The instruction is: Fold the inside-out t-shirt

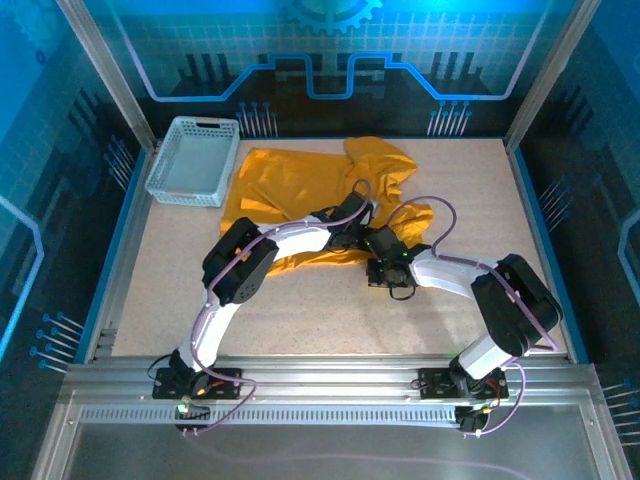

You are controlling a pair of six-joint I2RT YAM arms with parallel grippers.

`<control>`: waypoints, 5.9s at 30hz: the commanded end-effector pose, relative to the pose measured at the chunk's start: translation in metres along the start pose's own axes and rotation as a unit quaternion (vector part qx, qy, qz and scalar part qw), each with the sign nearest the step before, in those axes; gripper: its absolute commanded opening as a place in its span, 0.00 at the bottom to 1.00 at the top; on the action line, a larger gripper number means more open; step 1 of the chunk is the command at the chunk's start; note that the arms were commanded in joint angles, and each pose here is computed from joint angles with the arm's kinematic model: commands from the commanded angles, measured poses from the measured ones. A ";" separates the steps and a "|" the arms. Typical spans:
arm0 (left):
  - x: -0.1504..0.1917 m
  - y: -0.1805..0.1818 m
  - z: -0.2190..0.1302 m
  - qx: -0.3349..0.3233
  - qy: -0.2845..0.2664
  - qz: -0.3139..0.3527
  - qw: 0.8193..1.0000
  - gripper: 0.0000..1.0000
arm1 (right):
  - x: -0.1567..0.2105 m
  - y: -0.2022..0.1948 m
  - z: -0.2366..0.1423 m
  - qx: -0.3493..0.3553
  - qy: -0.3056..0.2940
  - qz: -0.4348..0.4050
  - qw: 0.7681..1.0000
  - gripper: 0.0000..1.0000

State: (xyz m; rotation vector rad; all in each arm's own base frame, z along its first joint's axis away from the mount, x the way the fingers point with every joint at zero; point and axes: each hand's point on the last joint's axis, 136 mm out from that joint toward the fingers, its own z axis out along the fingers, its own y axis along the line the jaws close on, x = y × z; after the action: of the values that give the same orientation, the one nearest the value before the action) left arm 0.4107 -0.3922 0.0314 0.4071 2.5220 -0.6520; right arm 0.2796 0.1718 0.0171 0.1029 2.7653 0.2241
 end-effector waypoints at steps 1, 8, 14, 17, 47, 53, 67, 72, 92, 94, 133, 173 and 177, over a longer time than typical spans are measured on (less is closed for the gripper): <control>0.020 0.004 -0.002 -0.005 0.033 -0.010 0.999 0.68 | -0.012 0.009 -0.007 -0.005 -0.022 -0.014 1.000 0.14; 0.019 0.005 -0.003 -0.009 0.032 -0.008 0.999 0.68 | -0.016 0.015 -0.018 -0.012 -0.038 -0.023 0.999 0.03; 0.018 0.007 -0.004 -0.015 0.031 -0.007 0.999 0.68 | -0.006 0.011 -0.033 -0.008 -0.041 -0.019 0.999 0.01; 0.016 0.007 -0.005 -0.018 0.028 -0.008 0.999 0.68 | 0.008 0.011 -0.038 -0.014 -0.031 -0.014 0.999 0.00; 0.015 0.013 -0.007 -0.036 0.023 -0.010 0.999 0.69 | 0.051 0.016 -0.071 -0.023 0.010 -0.045 0.999 0.32; 0.014 0.013 -0.009 -0.035 0.023 -0.009 0.999 0.69 | 0.058 0.005 -0.036 0.023 0.042 -0.046 0.998 0.36; -0.003 -0.002 -0.029 -0.025 0.024 -0.009 0.999 0.76 | 0.098 -0.012 -0.070 0.047 0.076 -0.063 0.994 0.44; -0.024 -0.005 -0.082 -0.020 0.007 -0.027 0.999 0.82 | 0.027 -0.013 -0.087 -0.036 0.012 -0.004 0.999 0.49; 0.115 0.214 -0.188 -0.100 -0.071 -0.371 0.920 0.82 | -0.016 -0.067 -0.003 -0.029 0.061 0.146 0.987 0.51; 0.122 0.219 -0.188 -0.106 -0.072 -0.384 0.914 0.82 | -0.011 -0.082 -0.010 0.001 0.055 0.163 0.985 0.51; 0.113 0.219 -0.176 -0.113 -0.028 -0.374 0.920 0.81 | -0.050 -0.057 0.003 -0.030 0.059 0.092 0.994 0.54; 0.086 0.196 -0.146 -0.104 0.005 -0.362 0.926 0.82 | -0.081 -0.061 0.019 -0.010 0.089 0.108 0.990 0.60; 0.112 0.178 -0.136 -0.110 0.027 -0.352 0.929 0.82 | -0.068 -0.107 0.004 0.031 0.073 0.174 0.982 0.61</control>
State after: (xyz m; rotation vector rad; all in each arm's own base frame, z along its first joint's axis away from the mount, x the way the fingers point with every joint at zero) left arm 0.3657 -0.1427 0.0297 -0.6097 2.6466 -0.5966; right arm 0.3633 0.1019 0.0228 0.4177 2.8726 0.3766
